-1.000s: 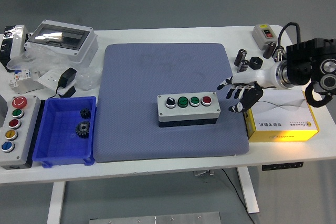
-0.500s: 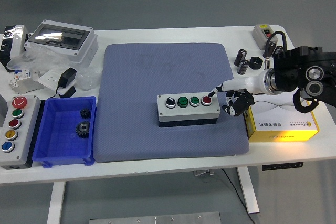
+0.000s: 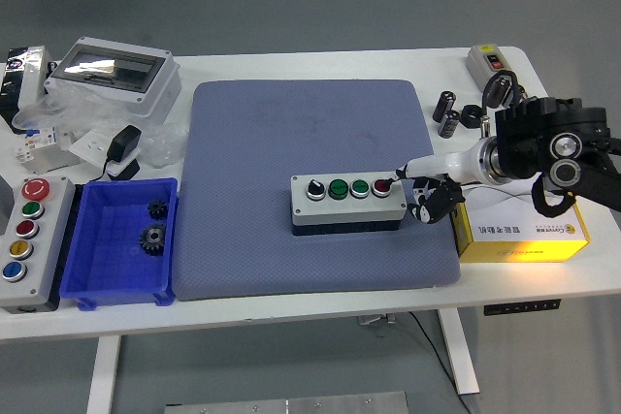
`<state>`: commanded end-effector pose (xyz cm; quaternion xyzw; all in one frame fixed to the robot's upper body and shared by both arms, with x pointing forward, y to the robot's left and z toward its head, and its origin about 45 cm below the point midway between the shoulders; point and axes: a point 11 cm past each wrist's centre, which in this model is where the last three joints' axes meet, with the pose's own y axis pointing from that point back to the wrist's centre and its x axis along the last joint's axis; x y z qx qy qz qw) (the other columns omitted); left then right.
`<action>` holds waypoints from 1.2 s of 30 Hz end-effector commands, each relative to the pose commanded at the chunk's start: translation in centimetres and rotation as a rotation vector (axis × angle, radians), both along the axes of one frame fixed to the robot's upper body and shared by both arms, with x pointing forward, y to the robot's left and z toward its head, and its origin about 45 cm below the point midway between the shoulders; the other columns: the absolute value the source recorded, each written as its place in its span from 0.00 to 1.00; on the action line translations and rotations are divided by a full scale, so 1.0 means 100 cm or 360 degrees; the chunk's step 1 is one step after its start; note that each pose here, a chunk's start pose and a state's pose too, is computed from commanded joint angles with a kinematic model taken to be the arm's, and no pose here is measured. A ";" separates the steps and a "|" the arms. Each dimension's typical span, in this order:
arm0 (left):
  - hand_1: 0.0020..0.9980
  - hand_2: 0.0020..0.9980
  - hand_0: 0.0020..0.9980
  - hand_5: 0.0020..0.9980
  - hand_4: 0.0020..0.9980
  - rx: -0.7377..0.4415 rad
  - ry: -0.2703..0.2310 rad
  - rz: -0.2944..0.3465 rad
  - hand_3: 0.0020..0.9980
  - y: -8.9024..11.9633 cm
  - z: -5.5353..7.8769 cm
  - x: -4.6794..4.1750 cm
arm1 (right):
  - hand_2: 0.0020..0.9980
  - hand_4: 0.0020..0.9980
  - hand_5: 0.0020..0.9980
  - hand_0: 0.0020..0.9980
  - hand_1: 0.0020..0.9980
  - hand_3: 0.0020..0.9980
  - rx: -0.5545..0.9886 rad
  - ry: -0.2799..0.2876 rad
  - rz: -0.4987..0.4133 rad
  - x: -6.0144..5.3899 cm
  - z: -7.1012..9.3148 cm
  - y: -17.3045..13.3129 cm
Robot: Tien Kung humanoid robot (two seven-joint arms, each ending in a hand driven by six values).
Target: Pick up the button,place it on the desk,press the button,press the button
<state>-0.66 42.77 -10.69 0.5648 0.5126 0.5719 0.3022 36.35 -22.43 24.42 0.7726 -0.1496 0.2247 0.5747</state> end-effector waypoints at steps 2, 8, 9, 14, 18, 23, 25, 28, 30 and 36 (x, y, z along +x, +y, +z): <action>0.64 0.59 0.70 0.21 0.65 0.0000 -0.0003 0.0001 0.65 0.000 0.000 0.0004 | 0.30 0.27 0.02 0.04 0.14 1.00 0.0000 -0.0001 -0.0001 0.000 -0.002 0.000; 0.64 0.59 0.70 0.22 0.65 -0.0006 -0.0003 0.0004 0.65 -0.002 -0.001 -0.0003 | 0.30 0.27 0.02 0.04 0.13 1.00 0.0107 -0.0029 -0.0018 0.003 0.017 -0.001; 0.64 0.59 0.70 0.22 0.65 -0.0007 -0.0002 0.0005 0.65 -0.003 -0.001 -0.0007 | 0.29 0.28 0.01 0.04 0.13 1.00 0.0142 -0.0024 -0.0026 0.003 0.023 -0.002; 0.64 0.59 0.70 0.22 0.65 -0.0008 0.0003 0.0008 0.65 -0.003 -0.001 -0.0028 | 0.29 0.28 0.01 0.04 0.13 1.00 0.0215 -0.0071 -0.0089 0.005 0.049 -0.023; 0.64 0.59 0.70 0.22 0.65 -0.0014 0.0006 0.0006 0.65 -0.005 -0.002 -0.0041 | 0.29 0.28 0.01 0.04 0.13 0.99 0.0252 -0.0226 -0.0153 0.014 0.058 -0.030; 0.64 0.59 0.70 0.22 0.65 -0.0038 -0.0003 0.0000 0.65 -0.011 -0.004 -0.0050 | 0.29 0.29 0.01 0.04 0.13 0.98 0.0429 -0.0388 -0.0186 0.020 0.053 -0.014; 0.64 0.59 0.70 0.22 0.65 -0.0047 -0.0004 0.0000 0.65 -0.014 -0.005 -0.0060 | 0.29 0.29 0.01 0.04 0.13 0.98 0.0571 -0.0460 -0.0220 0.021 0.049 -0.006; 0.64 0.59 0.70 0.22 0.65 -0.0049 0.0000 0.0000 0.65 -0.016 -0.006 -0.0081 | 0.31 0.36 0.07 0.06 0.15 0.98 0.0847 -0.0609 -0.0329 0.023 0.045 -0.001; 0.64 0.59 0.70 0.22 0.65 -0.0046 0.0007 -0.0002 0.65 -0.016 -0.006 -0.0089 | 0.31 0.36 0.07 0.06 0.15 0.98 0.1077 -0.0663 -0.0465 0.025 0.039 -0.005; 0.64 0.59 0.70 0.23 0.65 -0.0038 0.0007 -0.0028 0.65 -0.014 -0.005 -0.0017 | 0.48 0.46 0.20 0.07 0.21 0.95 0.1684 -0.0763 -0.0904 0.012 0.004 -0.022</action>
